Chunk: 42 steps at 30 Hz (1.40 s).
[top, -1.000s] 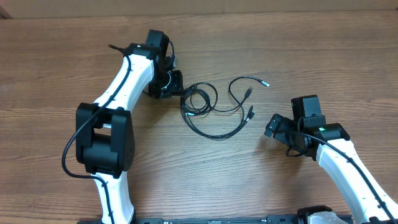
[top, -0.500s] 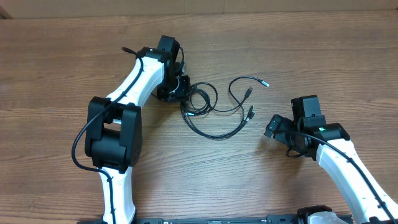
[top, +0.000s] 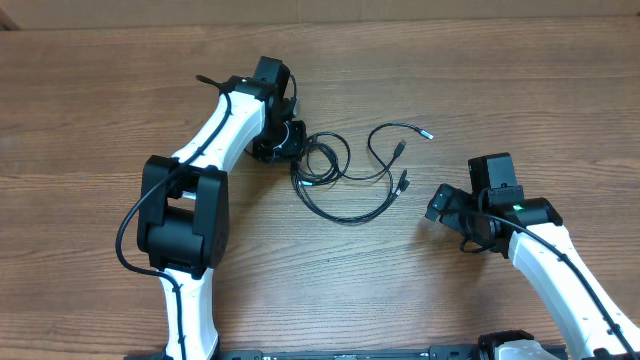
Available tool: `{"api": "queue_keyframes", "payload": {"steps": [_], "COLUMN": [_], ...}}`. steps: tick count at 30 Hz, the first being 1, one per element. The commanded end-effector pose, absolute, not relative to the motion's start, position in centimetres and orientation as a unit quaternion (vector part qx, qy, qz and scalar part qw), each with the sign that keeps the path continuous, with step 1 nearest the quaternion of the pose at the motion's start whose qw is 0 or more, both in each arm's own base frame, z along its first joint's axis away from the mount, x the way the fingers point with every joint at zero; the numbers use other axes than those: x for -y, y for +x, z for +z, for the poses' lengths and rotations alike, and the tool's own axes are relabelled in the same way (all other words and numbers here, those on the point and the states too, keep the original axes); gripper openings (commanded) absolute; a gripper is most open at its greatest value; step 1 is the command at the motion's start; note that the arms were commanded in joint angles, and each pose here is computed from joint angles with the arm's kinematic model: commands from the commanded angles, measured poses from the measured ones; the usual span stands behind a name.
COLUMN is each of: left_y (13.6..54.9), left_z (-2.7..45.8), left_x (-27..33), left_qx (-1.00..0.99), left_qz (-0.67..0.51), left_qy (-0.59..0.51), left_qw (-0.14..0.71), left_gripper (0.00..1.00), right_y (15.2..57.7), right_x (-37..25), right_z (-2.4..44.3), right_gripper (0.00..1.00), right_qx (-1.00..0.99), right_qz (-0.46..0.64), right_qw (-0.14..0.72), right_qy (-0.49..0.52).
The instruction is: Untangle cables
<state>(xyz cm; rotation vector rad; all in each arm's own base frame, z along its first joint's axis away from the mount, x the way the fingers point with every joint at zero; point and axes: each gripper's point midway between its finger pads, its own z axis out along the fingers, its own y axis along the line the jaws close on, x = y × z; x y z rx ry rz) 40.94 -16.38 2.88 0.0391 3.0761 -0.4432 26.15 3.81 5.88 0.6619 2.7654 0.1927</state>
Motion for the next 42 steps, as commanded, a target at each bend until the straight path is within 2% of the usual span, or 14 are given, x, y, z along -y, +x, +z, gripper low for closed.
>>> {"api": "queue_keyframes", "payload": {"steps": [1,11,15,28,35,42], "left_y": [40.7,40.7,40.6,40.4,41.0,40.1], "left_z": [1.8,1.5,1.4,1.6,6.7,13.2], "left_x": [16.4,16.4,16.5,17.4,17.9,21.0], "left_qx": [-0.993,-0.993,-0.992,-0.992,-0.984,-0.944], "left_qz": [-0.119,-0.120,-0.121,-0.126,-0.147,-0.246], "left_qy": [0.017,0.018,0.018,0.027,0.076,0.183], "left_qw": [0.013,0.015,0.015,0.015,0.067,0.125], "left_gripper": [0.20,0.17,0.07,0.04,0.04,0.04], "right_y": [26.1,26.1,26.1,26.1,26.3,28.1], "right_x": [-3.8,-3.8,-3.8,-3.8,-4.2,-8.8], "right_z": [5.7,5.7,5.7,5.7,5.8,7.6], "right_gripper": [0.98,0.98,0.98,0.98,1.00,0.99], "right_qx": [-0.962,-0.962,-0.962,-0.962,-0.966,-0.959], "right_qz": [0.066,0.066,0.066,0.065,0.074,0.200], "right_qw": [0.142,0.142,0.142,0.142,0.146,0.170], "right_qy": [0.225,0.225,0.225,0.225,0.202,0.103]}}
